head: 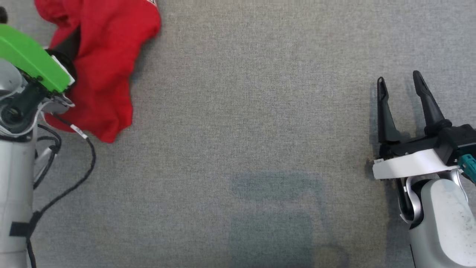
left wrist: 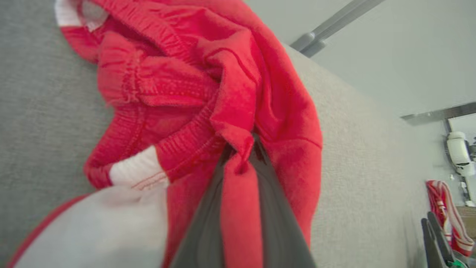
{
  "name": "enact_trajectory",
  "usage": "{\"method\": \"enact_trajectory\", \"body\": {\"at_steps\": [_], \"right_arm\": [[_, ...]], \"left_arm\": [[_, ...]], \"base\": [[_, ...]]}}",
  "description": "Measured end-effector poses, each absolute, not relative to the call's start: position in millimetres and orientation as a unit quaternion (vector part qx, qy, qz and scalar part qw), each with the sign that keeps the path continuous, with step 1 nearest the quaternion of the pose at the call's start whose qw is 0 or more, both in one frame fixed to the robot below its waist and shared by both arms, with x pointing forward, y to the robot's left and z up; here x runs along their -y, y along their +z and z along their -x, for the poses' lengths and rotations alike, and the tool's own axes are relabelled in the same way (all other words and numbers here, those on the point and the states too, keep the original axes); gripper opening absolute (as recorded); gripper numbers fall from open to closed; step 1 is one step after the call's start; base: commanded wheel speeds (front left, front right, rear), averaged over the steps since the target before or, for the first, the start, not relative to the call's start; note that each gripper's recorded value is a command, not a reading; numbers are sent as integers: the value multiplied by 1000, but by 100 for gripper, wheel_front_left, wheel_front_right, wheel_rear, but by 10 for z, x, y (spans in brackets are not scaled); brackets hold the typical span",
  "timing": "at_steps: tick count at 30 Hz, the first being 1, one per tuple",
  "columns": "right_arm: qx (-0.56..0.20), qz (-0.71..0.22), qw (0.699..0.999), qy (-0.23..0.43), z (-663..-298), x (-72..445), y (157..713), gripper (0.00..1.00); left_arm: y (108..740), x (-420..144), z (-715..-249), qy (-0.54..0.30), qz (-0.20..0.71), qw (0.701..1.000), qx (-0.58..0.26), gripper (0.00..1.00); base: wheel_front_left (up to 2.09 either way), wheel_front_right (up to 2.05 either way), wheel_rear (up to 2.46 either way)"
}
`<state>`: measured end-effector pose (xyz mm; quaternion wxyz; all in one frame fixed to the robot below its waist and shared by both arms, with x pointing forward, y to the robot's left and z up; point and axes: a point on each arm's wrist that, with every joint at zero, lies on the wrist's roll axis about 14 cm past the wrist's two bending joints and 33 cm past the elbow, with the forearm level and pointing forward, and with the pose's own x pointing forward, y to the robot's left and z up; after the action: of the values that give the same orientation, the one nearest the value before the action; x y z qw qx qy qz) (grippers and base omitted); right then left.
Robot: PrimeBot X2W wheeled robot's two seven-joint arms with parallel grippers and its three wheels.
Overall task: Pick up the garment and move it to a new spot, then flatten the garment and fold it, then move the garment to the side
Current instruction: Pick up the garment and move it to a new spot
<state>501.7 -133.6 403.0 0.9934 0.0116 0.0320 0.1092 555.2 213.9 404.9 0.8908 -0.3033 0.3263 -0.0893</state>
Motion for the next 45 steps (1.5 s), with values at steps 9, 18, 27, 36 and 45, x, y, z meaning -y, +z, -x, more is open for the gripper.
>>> {"method": "enact_trajectory", "body": {"at_steps": [9, 18, 27, 36, 45], "right_arm": [[-24, -45, 994, 92, -4793, 1339, 4286, 100], [-17, -67, 997, 40, -4602, 1696, 4422, 100], [-26, -63, 998, -6, -4415, 2021, 4408, 100], [-21, -58, 998, -19, -4311, 2119, 4482, 100], [-23, -52, 998, 13, -4338, 1900, 4471, 100]], "left_arm": [[5063, -966, -4855, -275, 342, 852, -286, 0], [5547, 178, -4107, -441, 299, 799, -278, 0], [5127, 479, -4275, -418, 248, 832, -267, 0], [4605, 96, -4943, -282, 188, 911, -236, 0], [4497, 58, -5025, -240, 206, 920, -230, 100]], "base": [[0, 0, 0], [0, 0, 0], [0, 0, 0], [0, 0, 0], [0, 0, 0]]}}
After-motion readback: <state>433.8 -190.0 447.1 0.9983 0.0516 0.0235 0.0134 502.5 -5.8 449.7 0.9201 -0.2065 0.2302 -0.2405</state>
